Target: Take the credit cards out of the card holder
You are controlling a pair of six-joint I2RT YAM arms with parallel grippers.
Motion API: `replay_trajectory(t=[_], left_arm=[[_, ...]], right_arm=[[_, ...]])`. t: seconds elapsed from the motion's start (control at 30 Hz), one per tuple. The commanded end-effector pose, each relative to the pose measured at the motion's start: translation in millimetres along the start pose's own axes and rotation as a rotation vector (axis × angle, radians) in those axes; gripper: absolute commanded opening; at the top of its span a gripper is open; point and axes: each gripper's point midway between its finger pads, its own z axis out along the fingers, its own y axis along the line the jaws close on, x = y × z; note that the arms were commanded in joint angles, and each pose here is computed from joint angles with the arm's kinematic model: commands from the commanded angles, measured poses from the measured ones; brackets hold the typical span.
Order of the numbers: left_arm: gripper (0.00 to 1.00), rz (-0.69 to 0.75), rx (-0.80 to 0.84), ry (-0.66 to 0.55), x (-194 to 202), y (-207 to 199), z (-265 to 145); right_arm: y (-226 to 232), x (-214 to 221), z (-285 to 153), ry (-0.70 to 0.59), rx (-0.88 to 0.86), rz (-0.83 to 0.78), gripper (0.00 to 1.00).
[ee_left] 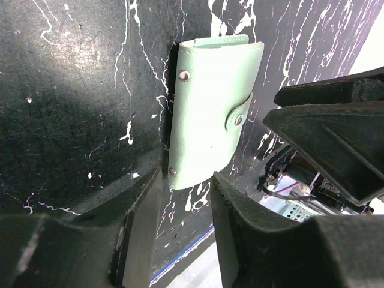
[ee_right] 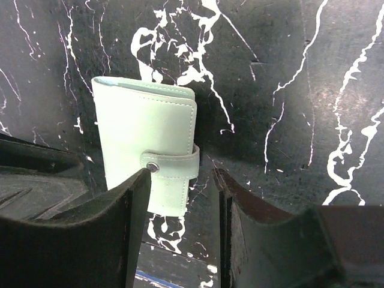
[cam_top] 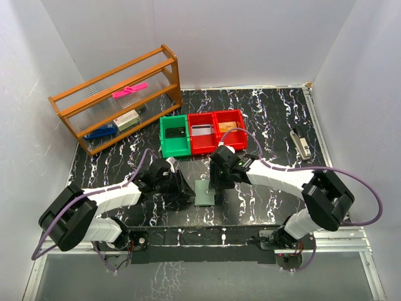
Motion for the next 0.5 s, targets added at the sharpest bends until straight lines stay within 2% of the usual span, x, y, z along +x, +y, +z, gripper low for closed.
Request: replay_trajectory(t=[0.0, 0.47], left_arm=[[0.38, 0.013, 0.009, -0.008, -2.7, -8.2, -3.9], [0.37, 0.003, -0.001, -0.015, -1.3, -3.1, -5.6]], right_arm=[[15.8, -9.1, 1.2, -0.028, -0.007, -0.053, 0.42], [24.4, -5.4, 11.1, -0.038, 0.079, -0.157, 0.4]])
